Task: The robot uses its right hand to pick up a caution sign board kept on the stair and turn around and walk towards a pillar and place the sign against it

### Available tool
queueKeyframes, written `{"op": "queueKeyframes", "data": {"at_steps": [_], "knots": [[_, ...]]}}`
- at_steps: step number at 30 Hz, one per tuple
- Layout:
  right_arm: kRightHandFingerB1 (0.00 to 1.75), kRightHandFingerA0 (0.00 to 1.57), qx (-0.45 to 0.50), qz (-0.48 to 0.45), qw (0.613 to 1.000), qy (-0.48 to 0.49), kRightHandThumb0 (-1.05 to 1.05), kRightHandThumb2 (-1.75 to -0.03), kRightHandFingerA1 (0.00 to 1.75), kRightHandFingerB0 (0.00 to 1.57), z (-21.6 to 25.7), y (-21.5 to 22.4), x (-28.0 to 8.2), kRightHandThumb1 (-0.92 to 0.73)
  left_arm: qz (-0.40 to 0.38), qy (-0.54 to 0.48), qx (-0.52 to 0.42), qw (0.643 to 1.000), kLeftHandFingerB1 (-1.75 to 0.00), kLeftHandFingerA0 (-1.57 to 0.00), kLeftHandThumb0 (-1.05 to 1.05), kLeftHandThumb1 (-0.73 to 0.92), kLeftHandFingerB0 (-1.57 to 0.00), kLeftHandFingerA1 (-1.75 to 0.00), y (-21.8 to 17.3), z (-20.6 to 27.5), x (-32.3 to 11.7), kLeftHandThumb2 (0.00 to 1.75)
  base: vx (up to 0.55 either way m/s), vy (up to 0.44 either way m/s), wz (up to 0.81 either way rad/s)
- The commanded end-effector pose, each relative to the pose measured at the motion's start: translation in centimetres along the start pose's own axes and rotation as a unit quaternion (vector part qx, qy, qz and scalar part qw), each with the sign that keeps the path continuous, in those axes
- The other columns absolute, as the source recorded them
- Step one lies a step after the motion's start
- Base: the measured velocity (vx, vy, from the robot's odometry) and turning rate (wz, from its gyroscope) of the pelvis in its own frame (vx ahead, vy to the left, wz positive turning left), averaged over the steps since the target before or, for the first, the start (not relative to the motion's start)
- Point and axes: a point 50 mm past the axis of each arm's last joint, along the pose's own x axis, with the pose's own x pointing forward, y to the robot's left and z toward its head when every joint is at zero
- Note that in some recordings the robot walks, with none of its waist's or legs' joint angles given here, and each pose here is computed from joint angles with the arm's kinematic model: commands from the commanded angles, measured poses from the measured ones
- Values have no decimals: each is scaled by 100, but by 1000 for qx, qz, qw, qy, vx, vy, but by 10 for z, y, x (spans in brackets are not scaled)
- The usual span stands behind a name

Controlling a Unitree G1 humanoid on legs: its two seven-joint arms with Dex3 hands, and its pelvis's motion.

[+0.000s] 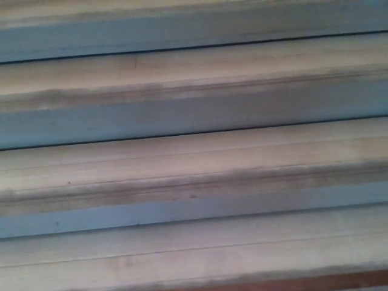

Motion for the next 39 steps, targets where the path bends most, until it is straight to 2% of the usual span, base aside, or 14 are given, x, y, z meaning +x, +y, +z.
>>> {"op": "queueKeyframes", "data": {"at_steps": [1,6,7,8,9,12,13,15,23,24,26,28,31,39], "knots": [[98,94,33,-56,998,-9,-20,-78,164,87,2,-6,7,-68,8,-39,11,999,-64,-113,-34,43,-99,-67,3,11,2,64,0,0,0],[99,95,32,-53,998,-10,-21,-80,166,86,1,-6,8,-69,8,-39,10,999,-64,-113,-33,43,-100,-68,3,11,2,65,-116,39,2],[99,110,31,-52,998,-8,-25,-83,156,90,1,-6,9,-61,9,-42,2,999,-65,-115,-33,43,-101,-69,3,12,2,66,-144,127,1],[99,110,30,-52,998,-8,-25,-83,156,90,1,-6,8,-61,10,-43,2,999,-65,-115,-33,43,-101,-69,3,12,2,66,-162,151,0],[95,94,31,-52,998,-9,-22,-78,166,87,0,-6,9,-70,10,-42,2,999,-65,-115,-34,43,-100,-69,3,12,2,65,-164,191,1],[95,94,32,-53,998,-9,-22,-78,166,87,0,-6,9,-70,9,-42,2,999,-65,-115,-34,43,-100,-69,3,12,2,65,-154,306,4],[97,91,31,-51,998,-9,-22,-78,165,86,-1,-5,9,-68,12,-39,3,999,-64,-112,-33,45,-96,-67,4,12,2,64,-146,157,-4],[98,95,29,-47,998,-10,-20,-80,166,87,-2,-5,9,-69,14,-37,7,999,-64,-112,-33,45,-96,-68,4,12,3,64,-186,108,-7],[100,92,25,-30,999,-4,-18,-84,165,87,-2,-6,11,-64,9,-45,4,999,-65,-113,-32,42,-100,-68,2,14,3,67,-144,-40,-21],[99,95,26,-31,999,-5,-18,-84,166,88,-3,-6,11,-65,9,-45,6,999,-65,-111,-31,42,-98,-68,2,14,3,67,-141,-165,-41],[99,95,27,-29,999,-8,-16,-89,162,87,-4,-6,13,-62,7,-45,7,999,-64,-114,-33,41,-100,-68,1,14,3,66,-36,-434,-52],[98,95,25,-32,999,-10,-19,-83,163,87,-5,-6,15,-65,7,-42,4,999,-63,-113,-35,43,-99,-67,0,12,3,63,-72,-248,-48],[99,94,25,-28,999,-2,-15,-88,163,87,-6,-7,14,-63,9,-37,4,999,-63,-113,-32,42,-99,-66,-1,11,4,65,-100,-56,-55],[96,94,5,-25,1000,3,-11,-91,160,90,-11,-10,14,-60,8,-45,-1,999,-65,-113,-32,42,-97,-69,0,12,2,67,-71,109,-73]]}}
